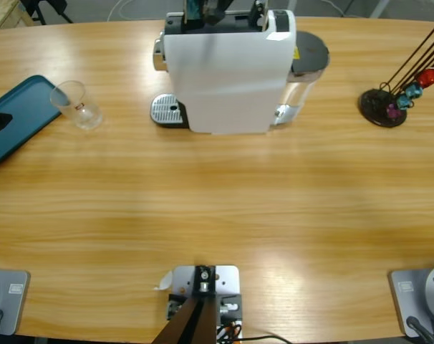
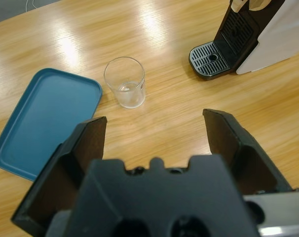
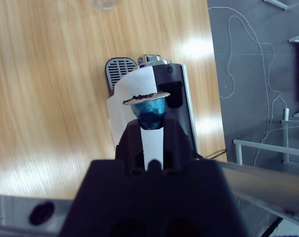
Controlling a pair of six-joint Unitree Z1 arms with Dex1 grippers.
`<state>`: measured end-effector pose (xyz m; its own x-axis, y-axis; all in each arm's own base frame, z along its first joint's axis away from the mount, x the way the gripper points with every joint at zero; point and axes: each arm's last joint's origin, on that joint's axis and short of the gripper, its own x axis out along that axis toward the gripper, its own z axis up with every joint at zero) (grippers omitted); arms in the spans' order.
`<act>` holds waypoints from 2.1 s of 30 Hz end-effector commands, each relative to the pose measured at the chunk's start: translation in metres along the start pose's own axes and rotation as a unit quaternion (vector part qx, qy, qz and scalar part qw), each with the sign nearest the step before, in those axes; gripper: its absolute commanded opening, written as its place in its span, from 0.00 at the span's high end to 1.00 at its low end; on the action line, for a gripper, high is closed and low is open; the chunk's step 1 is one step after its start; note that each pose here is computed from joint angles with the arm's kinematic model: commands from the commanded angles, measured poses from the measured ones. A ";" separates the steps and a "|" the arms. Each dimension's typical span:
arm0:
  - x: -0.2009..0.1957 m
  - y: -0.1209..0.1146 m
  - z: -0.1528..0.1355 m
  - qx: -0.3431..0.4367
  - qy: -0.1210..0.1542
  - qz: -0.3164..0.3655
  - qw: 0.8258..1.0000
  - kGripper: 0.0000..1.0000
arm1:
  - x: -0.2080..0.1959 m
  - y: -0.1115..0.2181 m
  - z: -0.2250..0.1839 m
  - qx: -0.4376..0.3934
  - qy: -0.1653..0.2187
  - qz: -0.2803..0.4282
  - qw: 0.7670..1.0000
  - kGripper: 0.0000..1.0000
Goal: Pour coffee
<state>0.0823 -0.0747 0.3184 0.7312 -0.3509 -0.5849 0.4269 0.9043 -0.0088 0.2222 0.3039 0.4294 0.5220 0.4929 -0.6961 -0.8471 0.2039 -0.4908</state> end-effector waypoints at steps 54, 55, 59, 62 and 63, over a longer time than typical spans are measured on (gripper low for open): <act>0.005 0.000 -0.011 0.011 0.013 -0.004 1.000 0.17 | 0.106 -0.023 -0.010 0.014 0.099 0.019 0.995 0.35; 0.005 0.000 -0.011 0.011 0.013 -0.004 1.000 0.17 | 0.106 -0.023 -0.010 0.017 0.099 0.021 0.995 0.27; 0.005 0.000 -0.011 0.012 0.013 -0.004 1.000 0.17 | 0.106 -0.022 -0.010 0.021 0.099 0.024 0.995 0.14; 0.005 0.000 -0.011 0.012 0.013 -0.004 1.000 0.17 | 0.104 -0.023 -0.009 0.022 0.098 0.022 0.995 0.14; 0.005 0.000 -0.011 0.011 0.013 -0.004 1.000 0.17 | 0.099 -0.023 -0.007 0.021 0.094 0.019 0.995 0.14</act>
<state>0.0824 -0.0748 0.3185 0.7324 -0.3523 -0.5826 0.4269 0.9042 -0.0102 0.2859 0.3336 0.3917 0.5215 0.3867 -0.7606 -0.8532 0.2328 -0.4667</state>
